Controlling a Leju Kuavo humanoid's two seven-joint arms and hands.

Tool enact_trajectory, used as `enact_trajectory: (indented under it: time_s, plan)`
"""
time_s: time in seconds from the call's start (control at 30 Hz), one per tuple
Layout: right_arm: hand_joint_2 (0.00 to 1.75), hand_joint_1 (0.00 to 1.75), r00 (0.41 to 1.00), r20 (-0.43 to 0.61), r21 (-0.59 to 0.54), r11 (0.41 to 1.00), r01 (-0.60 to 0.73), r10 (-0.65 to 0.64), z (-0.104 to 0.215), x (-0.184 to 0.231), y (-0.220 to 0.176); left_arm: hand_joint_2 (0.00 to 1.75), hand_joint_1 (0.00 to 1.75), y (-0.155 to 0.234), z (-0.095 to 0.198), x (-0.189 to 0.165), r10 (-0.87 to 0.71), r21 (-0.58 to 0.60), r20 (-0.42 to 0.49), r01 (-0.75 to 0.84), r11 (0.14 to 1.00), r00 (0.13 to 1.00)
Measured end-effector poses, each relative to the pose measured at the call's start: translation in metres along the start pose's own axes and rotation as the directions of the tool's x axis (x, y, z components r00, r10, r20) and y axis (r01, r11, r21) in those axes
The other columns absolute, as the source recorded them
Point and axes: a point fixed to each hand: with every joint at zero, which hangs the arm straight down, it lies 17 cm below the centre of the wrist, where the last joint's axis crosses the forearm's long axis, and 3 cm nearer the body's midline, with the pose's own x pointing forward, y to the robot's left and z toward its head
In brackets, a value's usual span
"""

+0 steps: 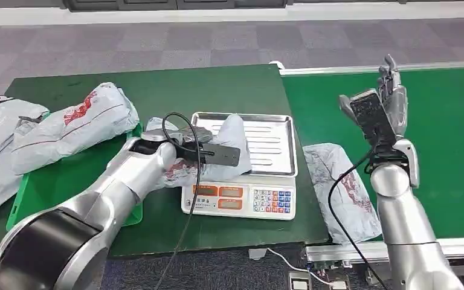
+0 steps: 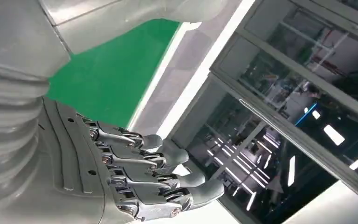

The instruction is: Moved the parcel from conveyor to table for the left to box.

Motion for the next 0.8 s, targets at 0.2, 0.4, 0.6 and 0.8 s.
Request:
enact_trajectory:
  time_s: [0.2, 0.4, 0.6, 0.8]
  plan:
    - [1.75, 0.0, 1.0, 0.01, 0.02, 1.0, -0.023, 0.023, 0.004, 0.008, 0.005, 1.75, 1.75, 0.021, -0.004, 0.007, 0.004, 0.132, 0.024, -0.007, 0.991, 1.0]
    - [1.75, 0.0, 0.999, 0.03, 0.023, 1.0, -0.02, 0.019, 0.012, 0.017, 0.004, 1.75, 1.75, 0.088, 0.004, 0.022, -0.042, 0.448, 0.02, 0.028, 0.894, 0.999]
    - [1.75, 0.0, 1.0, 0.029, -0.002, 1.0, 0.004, -0.004, 0.022, 0.008, -0.004, 1.75, 1.75, 0.23, 0.097, 0.05, -0.262, 0.846, -0.3, 0.383, 0.372, 0.917]
    - [1.75, 0.0, 1.0, 0.024, -0.009, 1.0, 0.006, -0.006, 0.023, 0.006, -0.006, 1.75, 1.75, 0.244, 0.11, 0.062, -0.287, 0.852, -0.324, 0.41, 0.326, 0.902]
